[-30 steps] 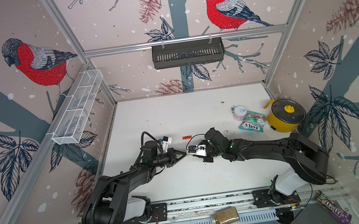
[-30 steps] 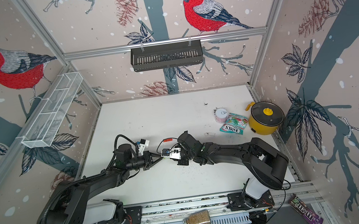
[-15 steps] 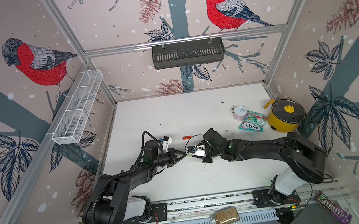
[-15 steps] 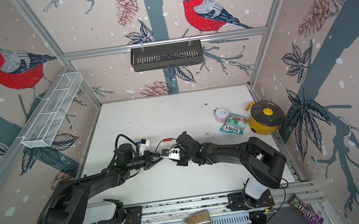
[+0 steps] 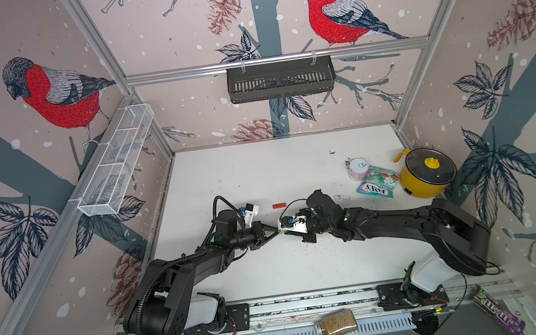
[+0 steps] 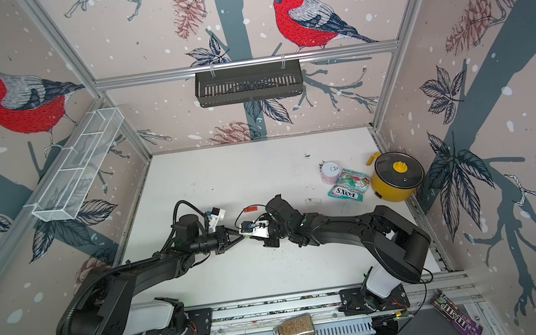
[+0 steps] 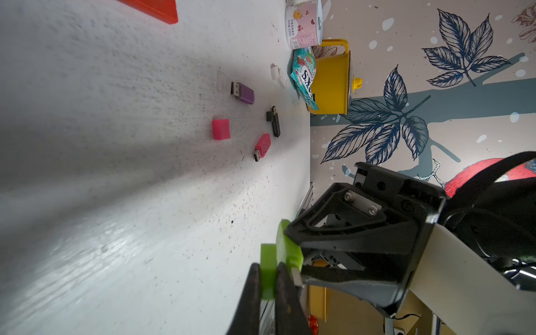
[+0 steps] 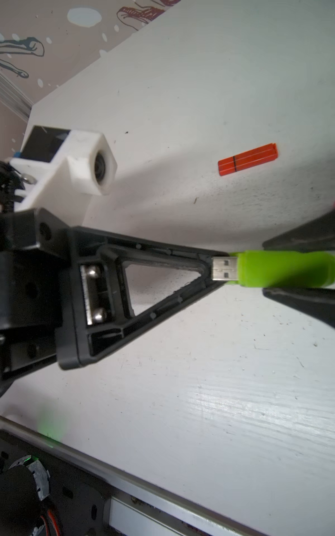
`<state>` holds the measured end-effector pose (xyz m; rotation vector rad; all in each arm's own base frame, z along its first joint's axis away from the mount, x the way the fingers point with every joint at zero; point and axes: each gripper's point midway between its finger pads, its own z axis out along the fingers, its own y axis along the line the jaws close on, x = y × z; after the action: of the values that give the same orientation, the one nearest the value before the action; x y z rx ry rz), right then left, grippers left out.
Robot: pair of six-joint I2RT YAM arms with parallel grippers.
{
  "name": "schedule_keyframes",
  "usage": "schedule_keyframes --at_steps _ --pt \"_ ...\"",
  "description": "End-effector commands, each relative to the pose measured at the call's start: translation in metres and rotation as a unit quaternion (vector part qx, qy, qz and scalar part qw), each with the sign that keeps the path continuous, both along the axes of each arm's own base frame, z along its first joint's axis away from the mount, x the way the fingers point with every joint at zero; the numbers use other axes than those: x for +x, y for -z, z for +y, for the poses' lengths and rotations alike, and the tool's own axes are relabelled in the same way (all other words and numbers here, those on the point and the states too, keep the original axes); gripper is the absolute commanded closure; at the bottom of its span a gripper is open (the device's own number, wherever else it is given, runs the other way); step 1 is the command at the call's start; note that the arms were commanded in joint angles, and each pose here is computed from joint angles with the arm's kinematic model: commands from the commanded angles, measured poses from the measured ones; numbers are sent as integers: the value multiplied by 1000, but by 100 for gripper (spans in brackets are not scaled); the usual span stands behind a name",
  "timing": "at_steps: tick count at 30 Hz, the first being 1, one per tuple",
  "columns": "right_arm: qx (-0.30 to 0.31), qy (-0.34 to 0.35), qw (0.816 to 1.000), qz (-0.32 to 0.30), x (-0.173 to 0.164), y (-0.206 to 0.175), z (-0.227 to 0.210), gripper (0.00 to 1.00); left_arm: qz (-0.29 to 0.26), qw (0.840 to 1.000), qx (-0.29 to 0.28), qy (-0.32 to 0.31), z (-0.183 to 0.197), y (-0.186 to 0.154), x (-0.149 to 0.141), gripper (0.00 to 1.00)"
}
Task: Close the usb drive cover
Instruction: Close the cover of the USB drive.
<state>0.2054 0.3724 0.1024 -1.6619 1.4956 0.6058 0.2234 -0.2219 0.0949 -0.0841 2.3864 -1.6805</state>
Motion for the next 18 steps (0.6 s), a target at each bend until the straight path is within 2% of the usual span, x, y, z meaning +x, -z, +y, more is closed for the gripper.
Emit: schedule_keyframes --at_steps 1,10,18 --pt "10 0 1000 -6 3 -5 5 86 -18 1000 -4 6 -2 -7 1 99" --pt "1 29 1000 -5 3 1 -16 85 -26 1000 3 1 0 -11 1 99" --pt "2 29 1000 -5 1 1 -14 85 -29 1000 0 2 -1 -13 2 99"
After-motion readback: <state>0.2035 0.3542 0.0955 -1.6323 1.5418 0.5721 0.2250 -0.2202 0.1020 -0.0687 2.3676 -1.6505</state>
